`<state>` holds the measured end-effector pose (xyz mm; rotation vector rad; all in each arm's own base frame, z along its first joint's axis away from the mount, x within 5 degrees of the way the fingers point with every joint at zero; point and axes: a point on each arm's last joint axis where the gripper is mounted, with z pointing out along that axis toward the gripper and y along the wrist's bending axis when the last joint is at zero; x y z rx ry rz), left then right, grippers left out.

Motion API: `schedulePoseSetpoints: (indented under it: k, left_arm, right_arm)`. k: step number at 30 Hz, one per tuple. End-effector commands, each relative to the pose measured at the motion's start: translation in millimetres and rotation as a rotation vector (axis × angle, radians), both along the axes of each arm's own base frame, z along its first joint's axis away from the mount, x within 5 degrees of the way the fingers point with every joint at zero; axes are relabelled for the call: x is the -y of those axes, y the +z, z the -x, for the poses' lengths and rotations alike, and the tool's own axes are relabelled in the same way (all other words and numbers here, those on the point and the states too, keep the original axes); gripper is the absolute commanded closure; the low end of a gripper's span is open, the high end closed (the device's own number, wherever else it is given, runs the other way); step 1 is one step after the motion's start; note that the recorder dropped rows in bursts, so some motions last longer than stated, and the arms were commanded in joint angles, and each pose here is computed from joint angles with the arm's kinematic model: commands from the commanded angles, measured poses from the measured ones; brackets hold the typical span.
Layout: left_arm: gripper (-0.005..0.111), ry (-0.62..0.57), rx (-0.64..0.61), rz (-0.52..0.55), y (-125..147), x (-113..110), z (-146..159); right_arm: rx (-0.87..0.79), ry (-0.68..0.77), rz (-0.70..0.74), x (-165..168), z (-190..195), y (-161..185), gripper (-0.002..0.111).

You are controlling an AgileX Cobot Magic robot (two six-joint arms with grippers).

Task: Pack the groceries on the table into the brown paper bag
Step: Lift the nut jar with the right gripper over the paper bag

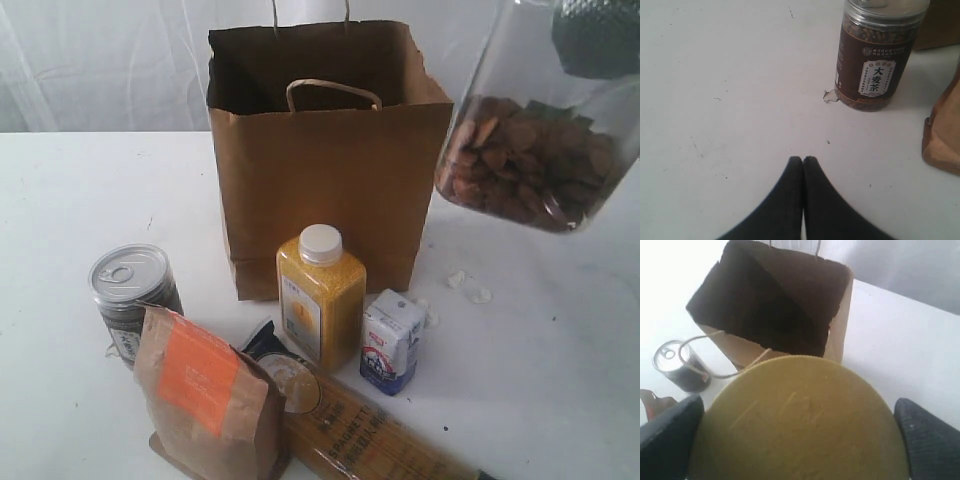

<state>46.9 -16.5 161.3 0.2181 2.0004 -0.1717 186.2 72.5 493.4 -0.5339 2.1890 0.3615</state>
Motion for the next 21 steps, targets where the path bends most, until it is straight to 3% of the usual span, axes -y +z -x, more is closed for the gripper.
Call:
schedulePoseSetpoints:
  k: [1,5,9,14,21]
  left_arm:
    - [0.107,-0.005,-0.009,0.011,-2,1,1]
    - [0.107,-0.005,-0.009,0.011,-2,1,1]
    - [0.107,-0.005,-0.009,0.011,-2,1,1]
    - [0.107,-0.005,-0.009,0.011,-2,1,1]
    - [0.107,-0.005,-0.009,0.011,-2,1,1]
  right_arm:
    - [0.057,0.062,-0.054,-10,-13,17,0.099]
    - [0.042,0.153,-0.145,-26,-32,23,0.099]
    - [0.074,0.257,-0.333,-47,-54,32,0.099]
    - [0.218,0.366,-0.519,-65,-85,37,0.099]
    - [0.242,0.370,-0.589,-69,-94,39,0.099]
